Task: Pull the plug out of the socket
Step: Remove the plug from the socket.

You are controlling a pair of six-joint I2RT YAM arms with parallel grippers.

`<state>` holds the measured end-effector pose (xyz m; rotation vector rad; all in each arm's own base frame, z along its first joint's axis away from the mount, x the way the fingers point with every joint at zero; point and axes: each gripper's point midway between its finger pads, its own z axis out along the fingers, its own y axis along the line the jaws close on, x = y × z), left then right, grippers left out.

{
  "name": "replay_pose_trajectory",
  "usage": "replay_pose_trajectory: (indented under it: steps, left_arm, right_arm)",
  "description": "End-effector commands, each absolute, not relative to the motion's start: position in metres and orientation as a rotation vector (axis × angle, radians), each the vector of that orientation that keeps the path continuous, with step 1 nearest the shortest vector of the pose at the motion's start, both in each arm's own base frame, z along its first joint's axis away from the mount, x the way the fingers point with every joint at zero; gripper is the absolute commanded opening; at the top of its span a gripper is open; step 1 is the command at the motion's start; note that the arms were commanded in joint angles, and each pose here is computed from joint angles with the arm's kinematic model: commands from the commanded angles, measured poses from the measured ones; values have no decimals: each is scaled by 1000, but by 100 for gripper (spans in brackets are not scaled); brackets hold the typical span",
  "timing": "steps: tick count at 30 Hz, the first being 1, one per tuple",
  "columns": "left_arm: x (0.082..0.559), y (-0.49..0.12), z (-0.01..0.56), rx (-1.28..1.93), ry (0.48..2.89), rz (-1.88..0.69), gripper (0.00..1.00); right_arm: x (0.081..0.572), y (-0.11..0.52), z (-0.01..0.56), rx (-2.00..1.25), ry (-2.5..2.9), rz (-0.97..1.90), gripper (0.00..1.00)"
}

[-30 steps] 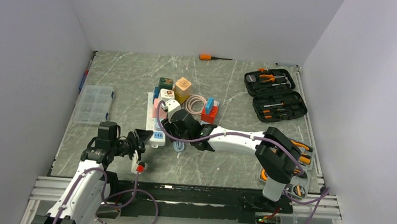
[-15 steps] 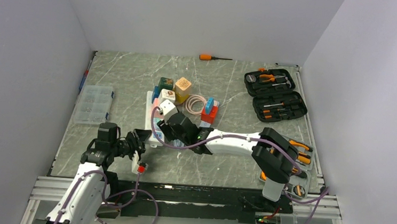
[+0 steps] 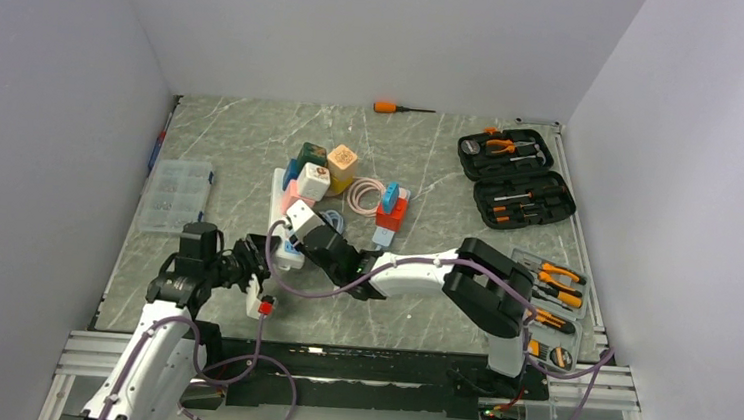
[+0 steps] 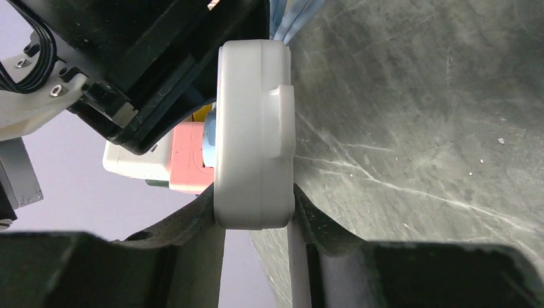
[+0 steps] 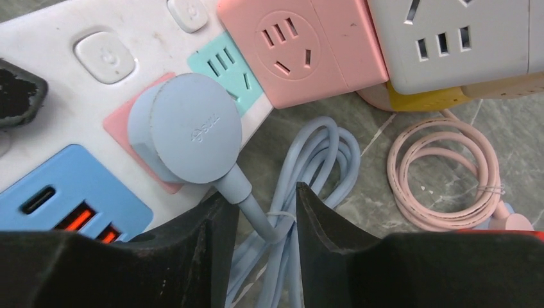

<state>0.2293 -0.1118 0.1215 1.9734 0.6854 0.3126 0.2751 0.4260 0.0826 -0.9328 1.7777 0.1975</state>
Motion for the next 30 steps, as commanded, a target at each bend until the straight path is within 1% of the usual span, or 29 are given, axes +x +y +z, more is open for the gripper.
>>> replay_pose_trajectory:
  steps: [1,5,7,9,13,14,18,30]
  left_arm:
    - [237,-125,188,1871,512,414,0]
    - [232,-125,182,1887,507,409,0]
    - [231,-125,180,1893,505,409,0]
    - [231,-125,178,1896,509,405,0]
    - [229,-124,175,1912,512,400,0]
    - [228,-124,173,1917,513,397,0]
    - [224,-123,166,1945,515,387,0]
    - [211,-114,146,2039,589,334,0]
  right_arm:
    - [272,448,102,-914,1664,245,39]
    - [272,453,114,-904,1628,238,33]
    - [270,455,123,-898,1610,245,28]
    - [266,458,129,-898,1595,254,22]
    - [257,460,132,-896,1581,256,2]
    - [258,460,133,-887,1583,255,0]
    - [265,456,134,-836,1599,234,0]
    - [307,436,155,-658,1666,250,0]
